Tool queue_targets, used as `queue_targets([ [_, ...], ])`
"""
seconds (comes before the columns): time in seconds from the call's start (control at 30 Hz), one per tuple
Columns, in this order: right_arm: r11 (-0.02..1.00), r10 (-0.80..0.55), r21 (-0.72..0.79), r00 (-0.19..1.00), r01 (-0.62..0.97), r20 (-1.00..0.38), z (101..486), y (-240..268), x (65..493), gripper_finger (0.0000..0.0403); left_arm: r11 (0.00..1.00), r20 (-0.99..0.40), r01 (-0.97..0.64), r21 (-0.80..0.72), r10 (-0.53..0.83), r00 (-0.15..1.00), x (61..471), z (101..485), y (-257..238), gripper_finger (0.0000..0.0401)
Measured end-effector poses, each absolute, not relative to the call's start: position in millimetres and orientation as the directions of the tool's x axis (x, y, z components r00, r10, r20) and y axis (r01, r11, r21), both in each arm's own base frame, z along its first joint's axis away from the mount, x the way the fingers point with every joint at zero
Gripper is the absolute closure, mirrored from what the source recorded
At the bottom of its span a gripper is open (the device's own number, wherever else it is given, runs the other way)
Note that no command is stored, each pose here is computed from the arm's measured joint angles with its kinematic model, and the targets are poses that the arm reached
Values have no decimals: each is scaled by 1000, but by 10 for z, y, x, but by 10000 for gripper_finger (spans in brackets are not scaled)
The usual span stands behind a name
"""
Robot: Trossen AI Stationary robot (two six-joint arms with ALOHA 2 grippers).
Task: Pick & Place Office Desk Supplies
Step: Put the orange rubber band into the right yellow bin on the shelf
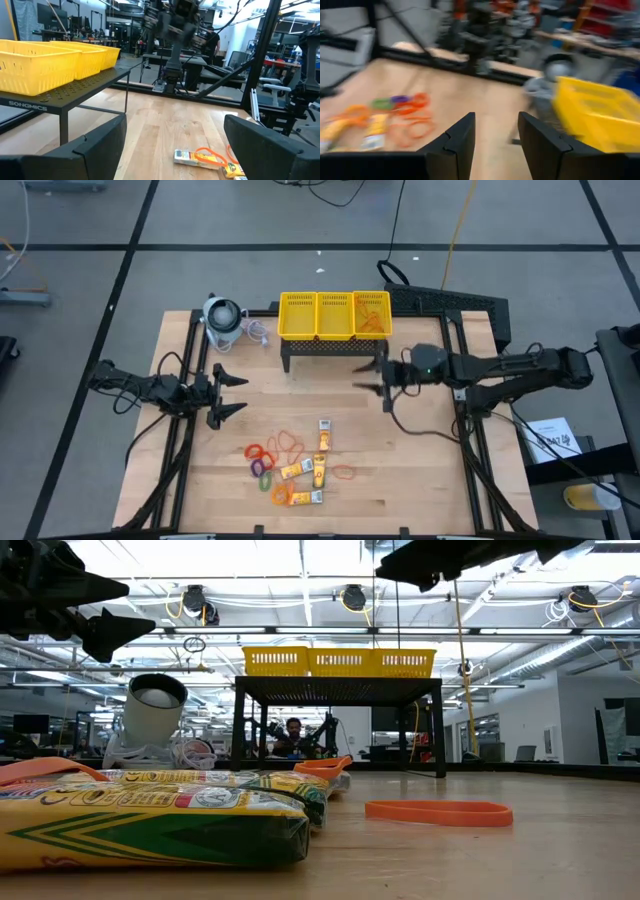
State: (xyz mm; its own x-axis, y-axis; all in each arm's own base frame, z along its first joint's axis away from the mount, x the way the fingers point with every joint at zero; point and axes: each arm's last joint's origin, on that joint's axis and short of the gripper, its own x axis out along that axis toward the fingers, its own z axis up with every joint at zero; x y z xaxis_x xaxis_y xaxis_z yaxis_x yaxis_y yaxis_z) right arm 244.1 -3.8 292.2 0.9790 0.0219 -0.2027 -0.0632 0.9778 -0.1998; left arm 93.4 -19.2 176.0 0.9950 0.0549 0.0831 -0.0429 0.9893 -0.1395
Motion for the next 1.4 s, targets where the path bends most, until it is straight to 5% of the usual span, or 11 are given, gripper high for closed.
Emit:
queue_targets([
  [0.5,962,271,30,929,-273,-251,2445,621,2512,261,989,83,-43,-140,55,995,934,1760,-192,61],
  [0.77,983,162,-16,911,-182,-379,2090,903,2615,261,989,83,-43,-140,55,995,934,1761,-192,61],
  [1.1,968,244,79,822,-237,-514,1640,1368,2705,261,989,83,-43,-140,55,995,934,1760,-192,61],
  [1.4,979,171,3,815,-204,-554,1279,1670,2806,261,989,83,-43,-139,55,995,934,1760,-192,61],
])
